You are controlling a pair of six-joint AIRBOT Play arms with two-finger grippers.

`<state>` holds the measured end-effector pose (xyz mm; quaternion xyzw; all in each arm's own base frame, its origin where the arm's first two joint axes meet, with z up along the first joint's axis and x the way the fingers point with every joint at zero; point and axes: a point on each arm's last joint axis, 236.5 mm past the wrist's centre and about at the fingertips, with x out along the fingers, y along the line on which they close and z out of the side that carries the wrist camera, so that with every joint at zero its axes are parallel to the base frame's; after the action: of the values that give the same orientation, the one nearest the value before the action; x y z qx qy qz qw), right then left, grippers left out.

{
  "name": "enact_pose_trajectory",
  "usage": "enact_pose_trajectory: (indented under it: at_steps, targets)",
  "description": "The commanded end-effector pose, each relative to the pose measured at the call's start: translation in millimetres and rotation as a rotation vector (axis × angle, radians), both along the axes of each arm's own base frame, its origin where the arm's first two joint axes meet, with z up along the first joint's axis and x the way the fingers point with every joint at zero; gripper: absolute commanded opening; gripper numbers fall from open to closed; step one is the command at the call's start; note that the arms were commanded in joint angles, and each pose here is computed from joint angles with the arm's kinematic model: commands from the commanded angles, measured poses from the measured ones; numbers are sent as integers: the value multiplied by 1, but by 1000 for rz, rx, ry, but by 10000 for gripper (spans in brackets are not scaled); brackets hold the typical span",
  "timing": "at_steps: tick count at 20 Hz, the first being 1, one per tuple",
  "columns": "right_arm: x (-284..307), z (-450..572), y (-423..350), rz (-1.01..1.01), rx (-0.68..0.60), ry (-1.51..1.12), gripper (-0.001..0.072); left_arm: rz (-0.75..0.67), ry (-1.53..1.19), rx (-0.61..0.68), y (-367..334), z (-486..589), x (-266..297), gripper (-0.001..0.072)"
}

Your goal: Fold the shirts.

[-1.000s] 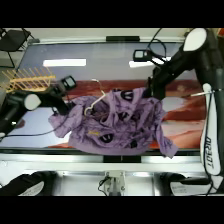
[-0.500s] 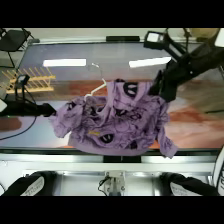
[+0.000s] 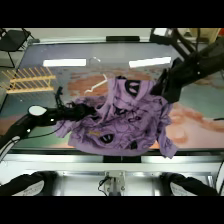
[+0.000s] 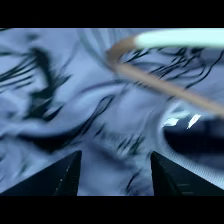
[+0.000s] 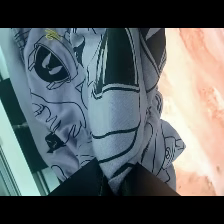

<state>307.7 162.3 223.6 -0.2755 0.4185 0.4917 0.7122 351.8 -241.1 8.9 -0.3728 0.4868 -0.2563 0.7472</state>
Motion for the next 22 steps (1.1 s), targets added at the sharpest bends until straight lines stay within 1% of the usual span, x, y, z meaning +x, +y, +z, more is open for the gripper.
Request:
enact_pose_trajectory:
  at_steps: [1, 6, 7, 8, 10, 12, 14, 15, 17, 18, 20, 22]
  targets:
    - [-3, 0, -1, -3, -3, 14, 91, 17, -27, -37, -26, 7, 24, 543]
    - [-3, 0, -1, -3, -3, 13, 91, -1, -29, -40, -34, 5, 26, 540]
    - [-3, 0, -1, -3, -3, 13, 91, 0, -32, -45, -34, 7, 26, 536]
    - [-3, 0, -1, -3, -4, 13, 91, 1, -45, -49, -33, 12, 29, 510]
    - [-3, 0, -1, -3, -4, 13, 91, 2, -77, -57, -30, 25, 37, 508]
    - [-3, 0, -1, -3, -4, 13, 91, -27, -77, -66, -32, 28, 33, 445]
    - [-3, 0, -1, -4, -4, 13, 92, -112, -42, -64, -39, 20, 15, 444]
    - [-3, 0, -1, -4, -4, 13, 92, -152, -33, -43, -40, 14, 7, 445]
    - [-3, 0, -1, -3, -4, 13, 92, -170, -40, -5, -37, 8, 5, 440]
    - [-3, 0, -1, -3, -3, 13, 92, -159, -44, 0, -35, 6, 8, 408]
    - [-3, 0, -1, -4, -3, 13, 92, -143, -42, 10, -35, 1, 12, 399]
    - [-3, 0, -1, -3, -3, 13, 91, -146, -20, 16, -36, -9, 11, 260]
